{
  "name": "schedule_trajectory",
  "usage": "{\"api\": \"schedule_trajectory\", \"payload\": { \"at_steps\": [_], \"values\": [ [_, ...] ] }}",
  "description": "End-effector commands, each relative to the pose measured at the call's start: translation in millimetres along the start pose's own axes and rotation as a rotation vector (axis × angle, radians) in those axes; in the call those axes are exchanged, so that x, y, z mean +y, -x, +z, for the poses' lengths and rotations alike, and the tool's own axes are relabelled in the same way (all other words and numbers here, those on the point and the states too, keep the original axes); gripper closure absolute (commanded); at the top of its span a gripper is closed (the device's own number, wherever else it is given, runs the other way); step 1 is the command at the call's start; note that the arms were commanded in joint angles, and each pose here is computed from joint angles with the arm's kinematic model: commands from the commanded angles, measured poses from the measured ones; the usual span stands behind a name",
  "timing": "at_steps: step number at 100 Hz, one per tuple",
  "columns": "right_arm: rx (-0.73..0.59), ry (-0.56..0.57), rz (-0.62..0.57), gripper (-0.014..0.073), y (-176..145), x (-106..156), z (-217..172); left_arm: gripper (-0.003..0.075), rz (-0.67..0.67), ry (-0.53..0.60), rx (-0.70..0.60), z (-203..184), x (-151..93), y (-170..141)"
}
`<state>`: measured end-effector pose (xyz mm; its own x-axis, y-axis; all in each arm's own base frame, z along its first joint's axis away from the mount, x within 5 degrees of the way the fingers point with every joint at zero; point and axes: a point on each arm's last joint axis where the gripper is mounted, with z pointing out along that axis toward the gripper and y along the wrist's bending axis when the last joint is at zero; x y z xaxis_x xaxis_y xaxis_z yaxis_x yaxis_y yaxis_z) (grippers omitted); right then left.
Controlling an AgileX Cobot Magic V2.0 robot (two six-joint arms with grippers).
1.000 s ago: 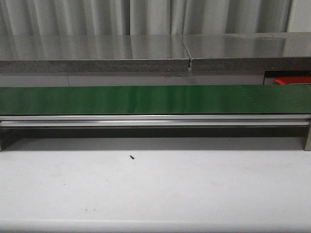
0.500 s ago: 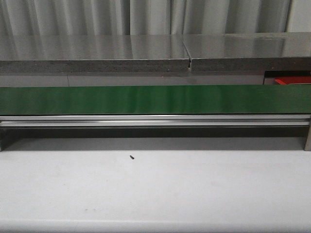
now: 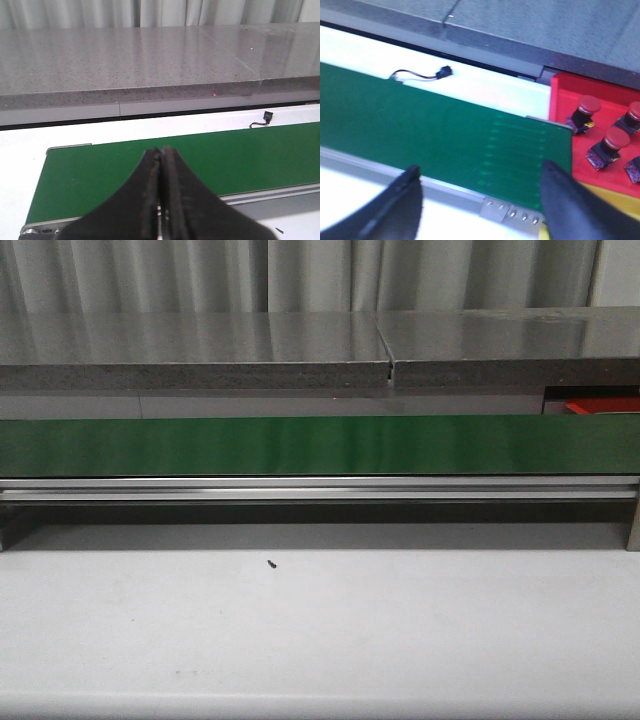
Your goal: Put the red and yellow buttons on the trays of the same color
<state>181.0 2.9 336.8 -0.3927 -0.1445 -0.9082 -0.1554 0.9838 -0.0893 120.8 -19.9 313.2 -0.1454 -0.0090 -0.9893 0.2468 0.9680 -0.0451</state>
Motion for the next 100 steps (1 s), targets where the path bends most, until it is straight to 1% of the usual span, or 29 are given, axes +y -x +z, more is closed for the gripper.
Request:
{"api": "schedule_trajectory", "payload": {
  "at_steps": [1,3,8,10,15,17,20,22,32,45,100],
  "values": [
    [-0.125,-0.022,-0.019,0.0265,-3,6,-27,0.0739,-0.024,0.014,-0.048,-2,1,11],
    [-0.13,-0.023,-0.02,0.0295,-8,8,-31,0.0739,-0.024,0.014,-0.048,-2,1,11],
    [-0.145,-0.024,-0.023,0.0413,-19,11,-40,0.0739,-0.024,0.014,-0.048,-2,1,11],
    [-0.152,-0.025,-0.024,0.0442,-23,13,-44,0.0739,-0.024,0.014,-0.048,-2,1,11],
    [-0.172,-0.028,-0.027,0.0554,-33,16,-52,0.0739,-0.024,0.014,-0.048,-2,1,11],
    [-0.182,-0.03,-0.029,0.0581,-37,17,-56,0.0739,-0.024,0.014,-0.048,-2,1,11],
    [-0.192,-0.032,-0.03,0.0645,-42,18,-59,0.0739,-0.024,0.014,-0.048,-2,1,11],
    [-0.208,-0.034,-0.032,0.0668,-44,19,-63,0.0739,-0.024,0.014,-0.048,-2,1,11],
    [-0.256,-0.041,-0.039,0.0661,-54,23,-76,0.0739,-0.024,0.014,-0.048,-2,1,11],
    [-0.295,-0.041,-0.048,0.0661,-57,26,-87,0.0739,-0.024,0.014,-0.048,-2,1,11],
    [-0.297,-0.041,-0.049,0.0661,-57,26,-87,0.0739,-0.024,0.014,-0.048,-2,1,11]
  ]
}}
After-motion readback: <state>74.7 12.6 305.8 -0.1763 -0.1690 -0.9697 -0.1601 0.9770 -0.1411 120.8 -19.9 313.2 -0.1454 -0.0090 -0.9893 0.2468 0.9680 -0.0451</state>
